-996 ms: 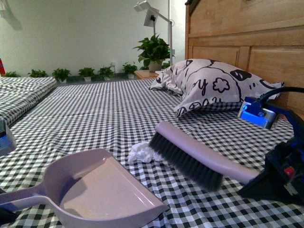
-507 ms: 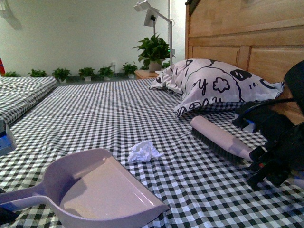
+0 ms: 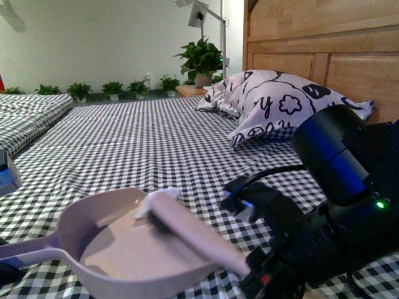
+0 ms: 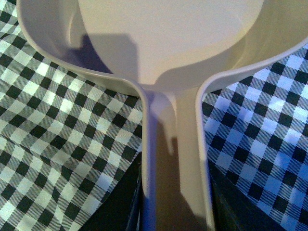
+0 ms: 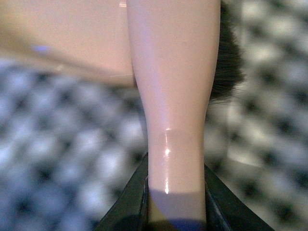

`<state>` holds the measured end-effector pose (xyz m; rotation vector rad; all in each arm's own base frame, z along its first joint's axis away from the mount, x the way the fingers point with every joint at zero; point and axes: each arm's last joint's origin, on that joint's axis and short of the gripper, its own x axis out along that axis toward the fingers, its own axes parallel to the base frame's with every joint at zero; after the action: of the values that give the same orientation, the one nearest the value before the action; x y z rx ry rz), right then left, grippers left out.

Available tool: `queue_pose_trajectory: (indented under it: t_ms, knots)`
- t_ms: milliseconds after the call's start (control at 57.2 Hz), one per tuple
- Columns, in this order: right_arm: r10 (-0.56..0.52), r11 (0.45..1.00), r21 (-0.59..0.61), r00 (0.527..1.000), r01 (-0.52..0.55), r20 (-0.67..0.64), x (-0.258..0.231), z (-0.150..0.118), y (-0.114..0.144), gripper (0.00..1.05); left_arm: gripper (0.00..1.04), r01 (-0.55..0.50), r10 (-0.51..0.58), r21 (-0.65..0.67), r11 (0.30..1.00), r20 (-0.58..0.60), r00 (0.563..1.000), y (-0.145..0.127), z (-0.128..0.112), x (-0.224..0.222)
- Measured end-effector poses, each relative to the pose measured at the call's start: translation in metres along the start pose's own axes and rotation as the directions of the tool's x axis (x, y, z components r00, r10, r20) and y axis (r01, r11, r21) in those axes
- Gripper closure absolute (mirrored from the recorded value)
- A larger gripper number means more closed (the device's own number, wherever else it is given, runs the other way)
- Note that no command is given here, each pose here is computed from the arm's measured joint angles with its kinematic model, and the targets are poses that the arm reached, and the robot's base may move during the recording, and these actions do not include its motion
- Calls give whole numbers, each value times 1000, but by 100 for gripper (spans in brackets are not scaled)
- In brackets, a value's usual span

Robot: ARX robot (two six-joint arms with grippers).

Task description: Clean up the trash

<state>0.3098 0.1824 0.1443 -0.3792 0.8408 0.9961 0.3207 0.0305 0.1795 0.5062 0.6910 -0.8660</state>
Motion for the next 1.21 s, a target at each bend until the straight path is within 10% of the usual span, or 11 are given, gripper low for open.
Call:
queue_pose_trajectory:
  t_ms: [175, 420, 752, 909, 1206]
  knots:
    - [252, 968, -1, 968, -252, 14, -32, -2, 12, 85, 77, 2, -2, 8, 1000, 2, 1000, 0, 0, 0]
    - [-73, 997, 10, 995, 72, 63, -53, -8, -36, 85, 77, 2, -2, 7, 1000, 1, 1000, 0, 0, 0]
    - [-468, 877, 205, 870, 435, 156, -81, -1, -72, 85, 77, -81, 81, -4, 997, 42, 996, 0, -1, 2]
    - [-528, 828, 364, 811, 426, 252, -142, -8, -69, 85, 77, -390, 427, -195, 900, 211, 879, 14, 11, -19]
    - [-393, 907, 339, 794, 251, 463, -233, -8, -26, 85, 77, -553, 628, -316, 771, 233, 743, 9, 25, -65]
